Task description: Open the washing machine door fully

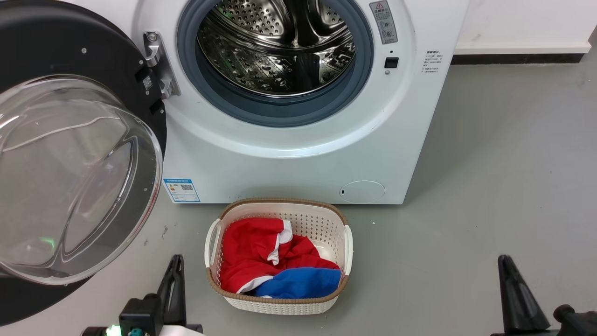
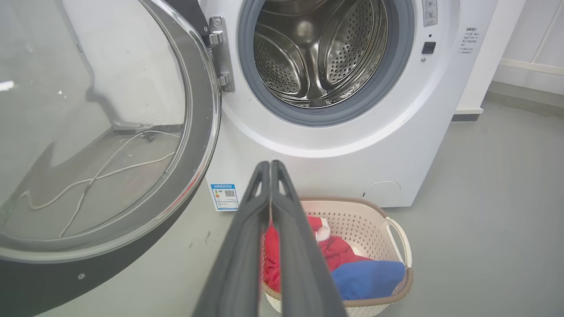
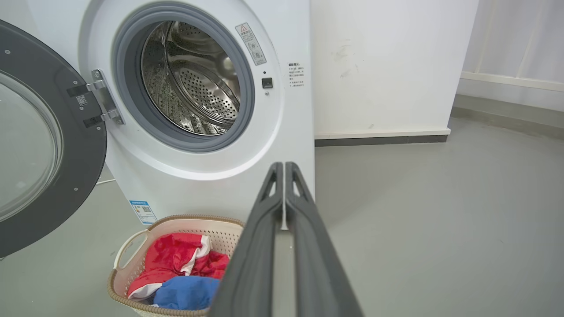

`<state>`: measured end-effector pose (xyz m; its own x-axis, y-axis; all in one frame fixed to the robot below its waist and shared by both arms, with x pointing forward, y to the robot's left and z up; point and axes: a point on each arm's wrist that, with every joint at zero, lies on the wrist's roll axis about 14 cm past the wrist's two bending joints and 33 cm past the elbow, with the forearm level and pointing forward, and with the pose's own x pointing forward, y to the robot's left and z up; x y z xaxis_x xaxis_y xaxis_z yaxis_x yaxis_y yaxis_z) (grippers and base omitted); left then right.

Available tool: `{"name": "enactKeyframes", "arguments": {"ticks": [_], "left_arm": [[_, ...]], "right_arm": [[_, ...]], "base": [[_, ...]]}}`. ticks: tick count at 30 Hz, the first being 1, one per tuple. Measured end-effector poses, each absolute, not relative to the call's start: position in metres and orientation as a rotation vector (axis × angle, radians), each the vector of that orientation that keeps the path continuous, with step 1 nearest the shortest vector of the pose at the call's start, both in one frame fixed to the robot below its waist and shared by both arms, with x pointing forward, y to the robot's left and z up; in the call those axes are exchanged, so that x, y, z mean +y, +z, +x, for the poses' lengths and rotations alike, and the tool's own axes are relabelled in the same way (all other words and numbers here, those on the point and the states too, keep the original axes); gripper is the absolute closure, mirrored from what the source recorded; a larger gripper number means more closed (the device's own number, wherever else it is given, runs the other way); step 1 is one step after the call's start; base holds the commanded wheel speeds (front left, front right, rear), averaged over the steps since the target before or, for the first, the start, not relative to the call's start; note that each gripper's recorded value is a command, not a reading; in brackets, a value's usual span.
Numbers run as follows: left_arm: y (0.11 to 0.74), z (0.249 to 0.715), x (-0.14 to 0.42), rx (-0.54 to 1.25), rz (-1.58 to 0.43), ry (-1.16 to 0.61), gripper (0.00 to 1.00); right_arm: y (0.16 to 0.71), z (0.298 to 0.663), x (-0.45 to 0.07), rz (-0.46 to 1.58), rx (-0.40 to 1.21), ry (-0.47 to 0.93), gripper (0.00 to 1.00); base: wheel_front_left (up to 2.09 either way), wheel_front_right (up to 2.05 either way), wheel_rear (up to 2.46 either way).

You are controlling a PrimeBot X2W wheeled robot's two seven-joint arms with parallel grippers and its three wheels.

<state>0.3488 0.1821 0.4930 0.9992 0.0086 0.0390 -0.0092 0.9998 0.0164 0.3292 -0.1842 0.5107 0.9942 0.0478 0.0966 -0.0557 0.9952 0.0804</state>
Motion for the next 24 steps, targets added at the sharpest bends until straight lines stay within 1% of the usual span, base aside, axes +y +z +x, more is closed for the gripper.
{"name": "enactKeyframes", "arguments": {"ticks": [3,7,24], "left_arm": [[0.482,0.345,0.183,0.003,-0.003,0.015,1.0],[0.476,0.345,0.188,0.031,-0.084,0.039,1.0],[0.473,0.352,0.197,0.067,-0.414,0.092,1.0]], "right_arm": [[0.503,0.328,-0.185,0.102,-0.068,0.047,1.0],[0.499,0.328,-0.187,0.184,-0.053,0.031,1.0],[0.495,0.341,-0.194,0.495,-0.028,-0.013,1.0]], "base": [[0.0,0.0,0.0],[0.0,0.0,0.0],[0.0,0.0,0.0]]}}
